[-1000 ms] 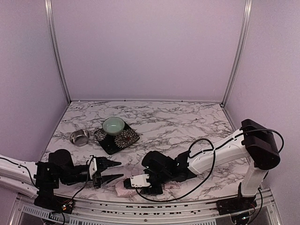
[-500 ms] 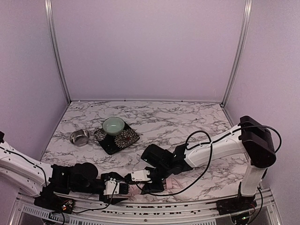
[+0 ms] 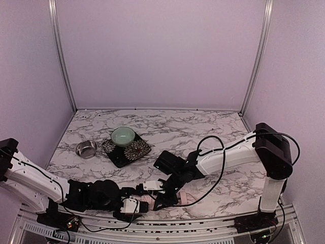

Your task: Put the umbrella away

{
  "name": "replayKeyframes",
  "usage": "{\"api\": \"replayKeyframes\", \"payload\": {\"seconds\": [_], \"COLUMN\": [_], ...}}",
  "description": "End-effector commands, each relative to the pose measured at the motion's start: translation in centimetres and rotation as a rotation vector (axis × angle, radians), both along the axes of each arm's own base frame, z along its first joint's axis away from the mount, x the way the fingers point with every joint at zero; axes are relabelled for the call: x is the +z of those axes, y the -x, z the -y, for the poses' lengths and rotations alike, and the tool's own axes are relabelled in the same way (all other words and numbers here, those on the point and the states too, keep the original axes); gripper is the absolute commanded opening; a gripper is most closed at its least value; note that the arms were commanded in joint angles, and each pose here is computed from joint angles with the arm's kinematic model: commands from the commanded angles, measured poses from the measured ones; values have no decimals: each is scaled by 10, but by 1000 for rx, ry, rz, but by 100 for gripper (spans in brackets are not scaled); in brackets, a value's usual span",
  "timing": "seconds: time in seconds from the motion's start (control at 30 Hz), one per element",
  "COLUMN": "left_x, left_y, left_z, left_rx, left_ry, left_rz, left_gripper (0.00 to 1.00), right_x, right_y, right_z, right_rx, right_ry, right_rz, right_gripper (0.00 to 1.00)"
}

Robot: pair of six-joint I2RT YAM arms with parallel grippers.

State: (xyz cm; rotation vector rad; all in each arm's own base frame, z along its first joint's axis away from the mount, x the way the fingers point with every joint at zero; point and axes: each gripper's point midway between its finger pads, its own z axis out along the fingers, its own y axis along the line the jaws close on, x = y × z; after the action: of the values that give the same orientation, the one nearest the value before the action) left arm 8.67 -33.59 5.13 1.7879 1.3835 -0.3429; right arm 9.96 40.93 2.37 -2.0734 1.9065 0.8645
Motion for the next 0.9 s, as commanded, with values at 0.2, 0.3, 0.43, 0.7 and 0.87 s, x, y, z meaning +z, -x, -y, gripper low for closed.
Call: {"api": "replayKeyframes", "payload": {"seconds": [0.2, 0.3, 0.43, 0.7, 0.87], "left_x": [-33, -36, -36, -60, -82], "left_y": [-23, -17, -1, 9, 16], "left_z": [14, 10, 6, -11, -24], "left_rx": [94, 78, -6, -63, -85], "left_ry": [-99, -98, -96, -228, -358], "left_rz": [11, -53, -108, -163, -210], "left_gripper": [61, 46, 20, 0, 0], "right_x": [-62, -60, -48, 6, 70], "right_y": [29, 21, 4, -19, -15], "right_z": [72, 72, 62, 35, 24], "right_rx": [-50, -83, -135, -190, -152], "right_ry": [359, 355, 307, 134, -51], "right_rz": [-160, -138, -77, 31, 67], "right_gripper": [0, 0, 5, 41, 60]}}
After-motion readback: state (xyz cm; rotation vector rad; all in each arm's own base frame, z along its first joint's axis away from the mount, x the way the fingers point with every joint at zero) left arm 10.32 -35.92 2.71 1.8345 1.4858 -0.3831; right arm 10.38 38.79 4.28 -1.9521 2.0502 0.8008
